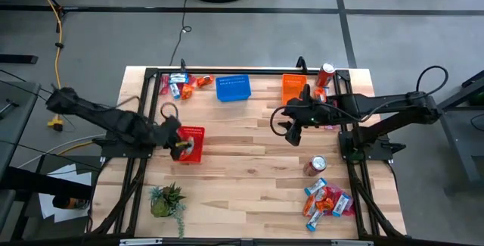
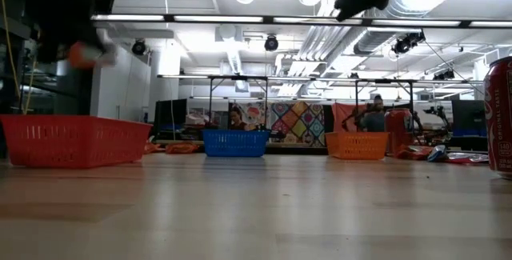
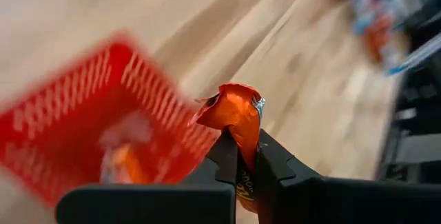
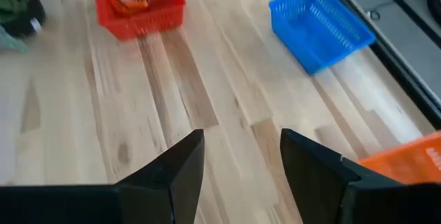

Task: Sort candy
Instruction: Put the orange candy pack into the red basket

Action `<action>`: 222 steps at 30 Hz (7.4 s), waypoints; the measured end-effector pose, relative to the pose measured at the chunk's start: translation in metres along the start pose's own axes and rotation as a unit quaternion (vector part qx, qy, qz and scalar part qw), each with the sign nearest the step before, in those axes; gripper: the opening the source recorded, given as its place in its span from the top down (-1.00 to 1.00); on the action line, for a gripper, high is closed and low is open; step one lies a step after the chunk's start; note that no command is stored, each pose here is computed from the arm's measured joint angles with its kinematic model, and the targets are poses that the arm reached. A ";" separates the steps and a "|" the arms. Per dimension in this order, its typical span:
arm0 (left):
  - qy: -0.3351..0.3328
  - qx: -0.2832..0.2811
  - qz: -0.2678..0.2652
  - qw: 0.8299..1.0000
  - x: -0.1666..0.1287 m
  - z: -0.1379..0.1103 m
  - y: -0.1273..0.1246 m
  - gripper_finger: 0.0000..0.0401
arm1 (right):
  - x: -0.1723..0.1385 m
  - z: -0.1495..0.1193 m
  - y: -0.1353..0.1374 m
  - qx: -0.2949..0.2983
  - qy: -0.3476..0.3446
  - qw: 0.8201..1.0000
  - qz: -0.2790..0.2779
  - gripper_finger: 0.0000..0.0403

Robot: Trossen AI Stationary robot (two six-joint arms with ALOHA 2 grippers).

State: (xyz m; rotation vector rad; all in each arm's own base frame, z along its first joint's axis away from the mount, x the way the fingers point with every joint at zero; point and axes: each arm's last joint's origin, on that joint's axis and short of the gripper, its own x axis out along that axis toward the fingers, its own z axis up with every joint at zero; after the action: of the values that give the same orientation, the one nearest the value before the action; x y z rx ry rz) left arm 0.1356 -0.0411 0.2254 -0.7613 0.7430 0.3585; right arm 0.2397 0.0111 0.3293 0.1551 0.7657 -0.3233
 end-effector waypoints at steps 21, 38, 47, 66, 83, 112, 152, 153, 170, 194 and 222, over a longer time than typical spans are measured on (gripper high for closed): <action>0.102 -0.079 0.102 0.986 0.051 0.015 0.015 0.42 | 0.003 -0.013 -0.004 -0.005 0.038 0.999 -0.007 0.09; -0.157 0.023 0.025 0.987 -0.018 0.116 -0.010 -0.09 | -0.018 -0.034 -0.031 0.267 0.097 0.952 -0.116 0.09; -0.190 0.027 -0.021 0.981 -0.022 0.134 -0.005 -0.09 | 0.002 -0.039 -0.102 0.350 0.166 0.870 -0.305 0.09; -0.174 0.030 -0.053 0.983 -0.023 0.134 -0.006 -0.09 | 0.042 -0.094 -0.223 0.461 0.238 0.816 -0.255 0.09; -0.191 0.009 -0.057 0.980 -0.024 0.137 -0.007 -0.09 | 0.083 -0.160 -0.220 0.454 0.179 0.801 -0.347 0.09; -0.224 0.039 -0.050 0.973 -0.032 0.140 -0.005 -0.09 | -0.018 -0.087 -0.186 0.386 0.039 0.880 -0.273 0.98; -0.437 0.315 -0.087 0.838 0.066 0.180 -0.066 -0.09 | 0.044 0.018 -0.017 -0.020 -0.332 0.942 -0.039 1.00; -0.441 0.312 -0.092 0.837 0.068 0.180 -0.067 -0.09 | 0.046 0.018 -0.015 -0.019 -0.333 0.942 -0.039 1.00; -0.432 0.308 -0.123 0.839 0.075 0.172 -0.076 0.39 | 0.059 0.017 -0.005 -0.012 -0.333 0.942 -0.042 0.97; -0.228 0.278 -0.062 0.931 0.041 0.145 -0.048 1.00 | 0.062 -0.007 -0.011 0.009 -0.203 0.978 -0.053 0.53; -0.019 0.005 0.126 0.992 -0.023 0.067 -0.005 1.00 | 0.045 -0.019 -0.040 0.016 -0.140 0.984 -0.108 0.52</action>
State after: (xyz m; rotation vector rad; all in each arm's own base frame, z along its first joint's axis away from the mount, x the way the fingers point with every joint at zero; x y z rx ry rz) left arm 0.1539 0.0039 0.2778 -0.6516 0.8068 0.5950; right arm 0.2439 -0.0322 0.2836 0.0538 0.4994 -0.5521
